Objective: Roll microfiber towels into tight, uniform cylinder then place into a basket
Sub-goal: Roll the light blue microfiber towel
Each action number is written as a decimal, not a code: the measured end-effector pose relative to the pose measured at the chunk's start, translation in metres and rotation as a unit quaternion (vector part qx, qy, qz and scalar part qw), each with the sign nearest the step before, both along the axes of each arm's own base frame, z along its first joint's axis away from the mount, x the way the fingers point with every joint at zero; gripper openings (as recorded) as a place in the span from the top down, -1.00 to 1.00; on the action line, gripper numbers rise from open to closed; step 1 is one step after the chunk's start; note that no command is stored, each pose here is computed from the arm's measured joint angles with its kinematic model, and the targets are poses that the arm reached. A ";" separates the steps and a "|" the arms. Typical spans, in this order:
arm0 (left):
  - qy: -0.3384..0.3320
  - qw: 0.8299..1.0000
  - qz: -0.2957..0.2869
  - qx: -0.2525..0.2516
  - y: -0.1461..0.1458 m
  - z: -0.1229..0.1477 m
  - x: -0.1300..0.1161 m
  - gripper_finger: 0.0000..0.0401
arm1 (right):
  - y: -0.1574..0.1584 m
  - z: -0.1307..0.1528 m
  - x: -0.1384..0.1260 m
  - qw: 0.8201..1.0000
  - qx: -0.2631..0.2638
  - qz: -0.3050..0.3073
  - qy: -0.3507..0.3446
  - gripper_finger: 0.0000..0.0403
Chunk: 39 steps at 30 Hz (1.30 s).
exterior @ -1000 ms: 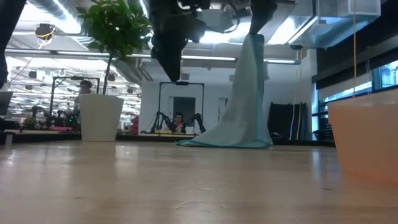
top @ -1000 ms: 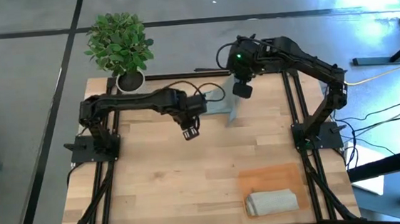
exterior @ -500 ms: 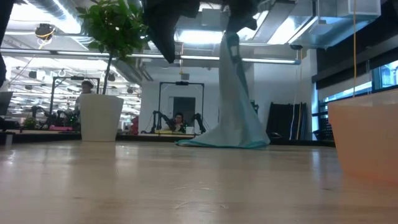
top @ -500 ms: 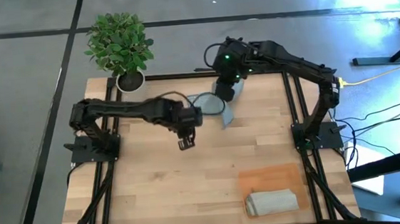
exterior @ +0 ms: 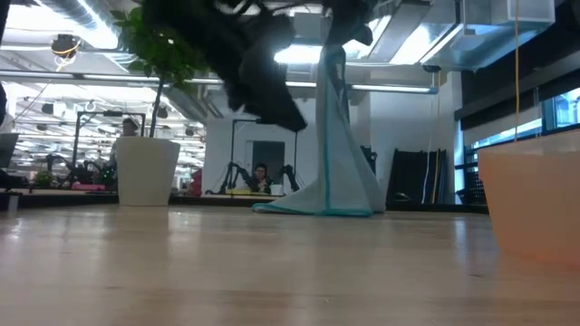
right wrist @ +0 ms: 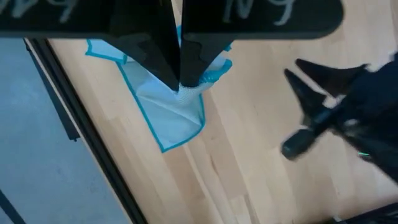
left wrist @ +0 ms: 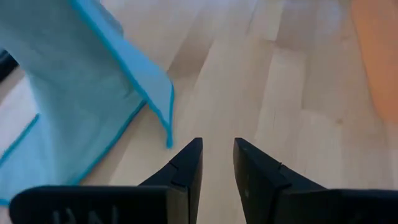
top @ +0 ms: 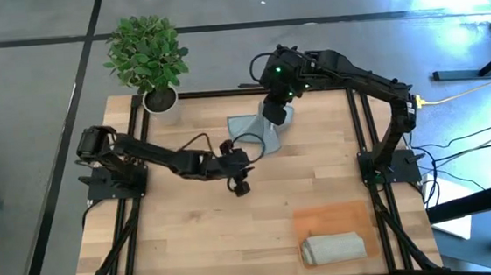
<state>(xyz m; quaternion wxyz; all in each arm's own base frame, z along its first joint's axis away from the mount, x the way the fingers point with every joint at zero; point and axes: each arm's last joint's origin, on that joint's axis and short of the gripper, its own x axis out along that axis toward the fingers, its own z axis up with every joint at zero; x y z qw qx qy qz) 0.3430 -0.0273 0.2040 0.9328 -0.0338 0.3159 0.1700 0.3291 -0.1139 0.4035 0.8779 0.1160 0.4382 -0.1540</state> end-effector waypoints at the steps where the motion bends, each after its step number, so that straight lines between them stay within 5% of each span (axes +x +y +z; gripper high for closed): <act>1: -0.014 1.000 0.000 -0.002 0.000 -0.007 -0.003 0.60 | 0.000 0.000 0.000 1.000 0.000 0.000 -0.001 0.99; 8: -0.098 0.995 0.009 0.005 0.011 -0.043 -0.017 0.60 | 0.000 0.000 0.000 1.000 -0.001 0.002 0.000 0.99; 16: -0.076 0.997 0.028 0.019 0.028 -0.078 -0.011 0.60 | 0.000 0.001 0.001 1.000 -0.001 0.000 -0.005 0.99; 39: -0.135 0.990 0.027 0.038 0.061 -0.112 0.013 0.60 | 0.000 0.001 0.000 1.000 0.013 -0.020 -0.009 0.99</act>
